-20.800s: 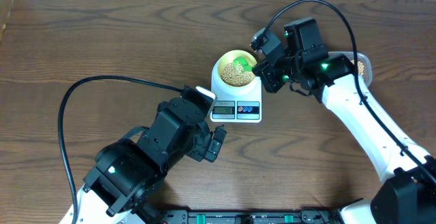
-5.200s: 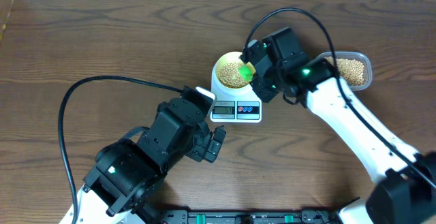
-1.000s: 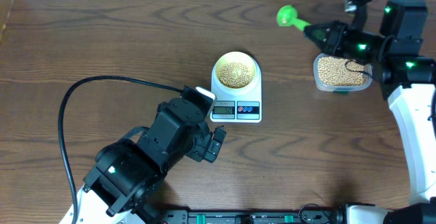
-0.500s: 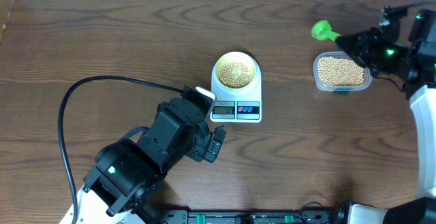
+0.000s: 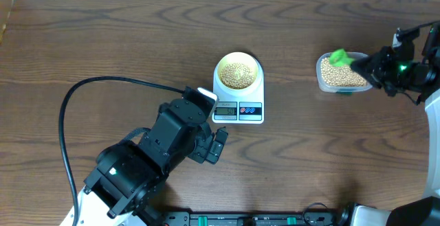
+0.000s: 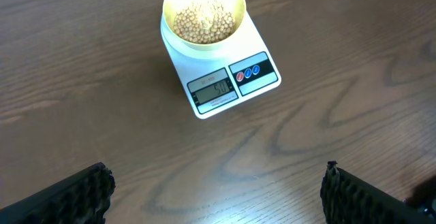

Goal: Scoop item into bowl and weigh 50g on scale
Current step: 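Carry the scoop with the right gripper back to the soybean tub, then lower the scoop into the tub with the right gripper and release it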

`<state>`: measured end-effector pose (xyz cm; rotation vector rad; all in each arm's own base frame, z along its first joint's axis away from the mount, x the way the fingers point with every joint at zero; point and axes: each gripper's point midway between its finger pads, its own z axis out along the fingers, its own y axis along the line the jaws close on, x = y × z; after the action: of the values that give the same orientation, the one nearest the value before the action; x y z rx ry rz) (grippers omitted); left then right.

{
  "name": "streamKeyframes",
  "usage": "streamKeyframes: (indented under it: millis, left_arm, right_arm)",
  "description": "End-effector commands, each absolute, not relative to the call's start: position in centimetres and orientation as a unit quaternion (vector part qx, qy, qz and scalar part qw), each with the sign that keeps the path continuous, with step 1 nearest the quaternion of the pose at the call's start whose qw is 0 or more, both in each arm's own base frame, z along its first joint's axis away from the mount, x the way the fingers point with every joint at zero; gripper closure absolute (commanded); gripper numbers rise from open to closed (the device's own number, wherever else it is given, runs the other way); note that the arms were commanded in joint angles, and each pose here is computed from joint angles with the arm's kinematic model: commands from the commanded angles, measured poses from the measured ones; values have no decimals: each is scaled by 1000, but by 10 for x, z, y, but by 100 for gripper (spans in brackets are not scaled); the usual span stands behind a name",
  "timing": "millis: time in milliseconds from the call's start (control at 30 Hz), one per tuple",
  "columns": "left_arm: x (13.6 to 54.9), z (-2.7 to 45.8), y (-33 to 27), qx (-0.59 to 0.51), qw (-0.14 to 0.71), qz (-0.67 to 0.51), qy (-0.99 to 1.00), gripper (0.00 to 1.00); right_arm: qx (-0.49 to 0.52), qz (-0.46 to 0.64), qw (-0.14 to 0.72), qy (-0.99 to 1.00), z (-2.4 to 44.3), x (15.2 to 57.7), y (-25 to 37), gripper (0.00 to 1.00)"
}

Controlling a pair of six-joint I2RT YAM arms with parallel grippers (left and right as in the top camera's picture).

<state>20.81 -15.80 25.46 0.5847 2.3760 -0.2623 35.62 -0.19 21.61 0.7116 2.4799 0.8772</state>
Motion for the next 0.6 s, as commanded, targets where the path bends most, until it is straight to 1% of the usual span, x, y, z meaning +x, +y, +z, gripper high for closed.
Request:
streamKeyframes:
  millis: [0, 367, 567]
  left_arm:
    - [209, 262, -160, 221, 341, -109, 907, 1]
    - [209, 262, -160, 221, 341, -109, 907, 1]
    - [209, 262, -160, 221, 341, -109, 907, 1]
  right_arm:
    - [260, 251, 220, 906, 209, 352, -22, 99]
    - [268, 154, 240, 920, 199, 356, -44, 99]
    - [234, 120, 236, 936, 189, 364, -32, 99]
